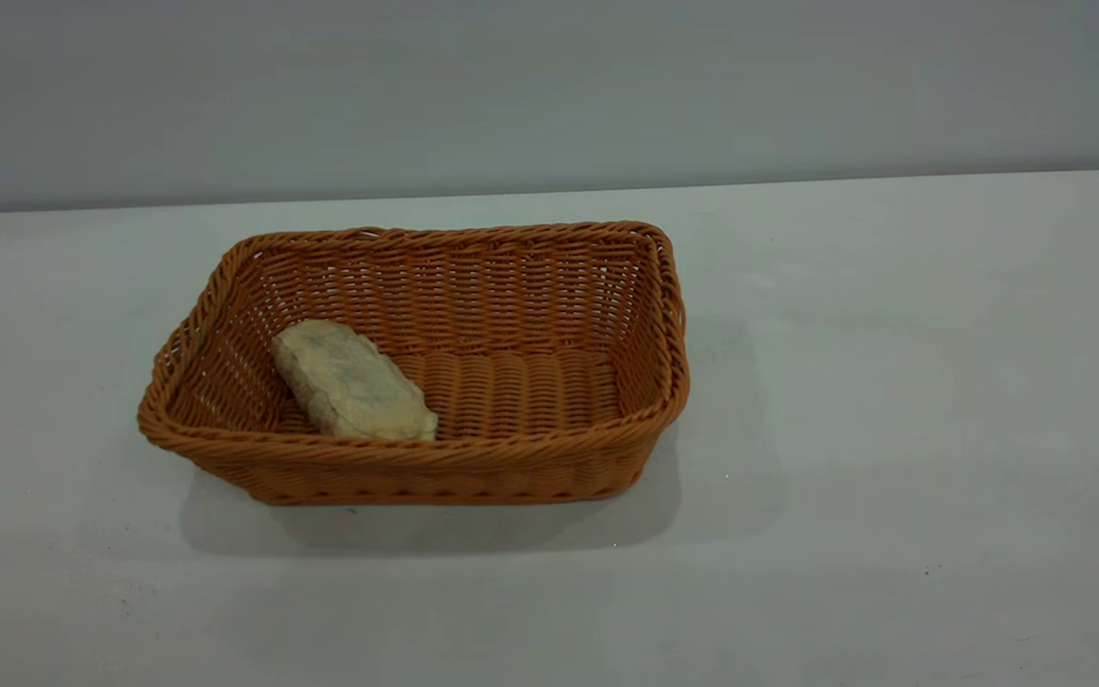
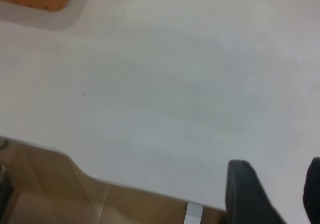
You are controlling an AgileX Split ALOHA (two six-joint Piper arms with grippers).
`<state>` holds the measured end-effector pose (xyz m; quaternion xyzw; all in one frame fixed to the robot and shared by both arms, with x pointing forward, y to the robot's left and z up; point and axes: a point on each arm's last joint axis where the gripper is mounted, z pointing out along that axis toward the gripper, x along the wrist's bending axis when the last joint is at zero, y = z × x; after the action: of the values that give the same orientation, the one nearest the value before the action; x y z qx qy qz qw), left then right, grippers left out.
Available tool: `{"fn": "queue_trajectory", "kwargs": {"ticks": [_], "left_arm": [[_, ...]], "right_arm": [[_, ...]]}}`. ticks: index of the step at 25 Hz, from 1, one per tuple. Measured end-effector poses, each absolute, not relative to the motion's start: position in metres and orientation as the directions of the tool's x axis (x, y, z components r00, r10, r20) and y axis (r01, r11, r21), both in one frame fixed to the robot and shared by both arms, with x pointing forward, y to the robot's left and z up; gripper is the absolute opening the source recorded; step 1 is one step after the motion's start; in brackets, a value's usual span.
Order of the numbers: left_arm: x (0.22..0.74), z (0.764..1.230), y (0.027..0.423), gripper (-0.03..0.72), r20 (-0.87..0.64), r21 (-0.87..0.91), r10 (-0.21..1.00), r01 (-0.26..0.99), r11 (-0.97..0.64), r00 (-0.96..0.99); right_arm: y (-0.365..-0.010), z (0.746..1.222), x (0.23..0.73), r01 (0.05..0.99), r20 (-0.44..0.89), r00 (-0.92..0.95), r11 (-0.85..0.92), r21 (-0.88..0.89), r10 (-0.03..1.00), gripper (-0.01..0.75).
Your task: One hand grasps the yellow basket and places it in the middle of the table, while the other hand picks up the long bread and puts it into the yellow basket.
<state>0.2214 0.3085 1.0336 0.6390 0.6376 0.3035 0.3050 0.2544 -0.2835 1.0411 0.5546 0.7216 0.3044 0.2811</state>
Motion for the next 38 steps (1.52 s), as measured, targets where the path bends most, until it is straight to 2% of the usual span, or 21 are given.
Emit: {"fn": "queue_trajectory", "kwargs": {"ticks": [9, 17, 22, 38], "left_arm": [[0.222, 1.034, 0.309, 0.447, -0.001, 0.778, 1.000, 0.628, -0.001, 0.003], [0.220, 1.034, 0.307, 0.447, -0.004, 0.782, 0.996, 0.621, 0.056, -0.084], [0.220, 1.034, 0.306, 0.447, -0.004, 0.782, 0.995, 0.621, 0.063, -0.095], [0.220, 1.034, 0.306, 0.447, -0.004, 0.782, 0.995, 0.620, 0.068, -0.104]], "right_arm": [[-0.283, 1.042, 0.253, 0.617, -0.073, -0.225, 0.200, 0.761, 0.972, 0.259], [-0.282, 1.042, 0.229, 0.482, -0.111, -0.255, 0.226, 0.846, 0.961, 0.241], [-0.282, 1.041, 0.228, 0.468, -0.111, -0.308, 0.252, 0.847, 0.945, 0.241], [-0.282, 1.042, 0.227, 0.466, -0.106, -0.313, 0.249, 0.849, 0.944, 0.241]]}}
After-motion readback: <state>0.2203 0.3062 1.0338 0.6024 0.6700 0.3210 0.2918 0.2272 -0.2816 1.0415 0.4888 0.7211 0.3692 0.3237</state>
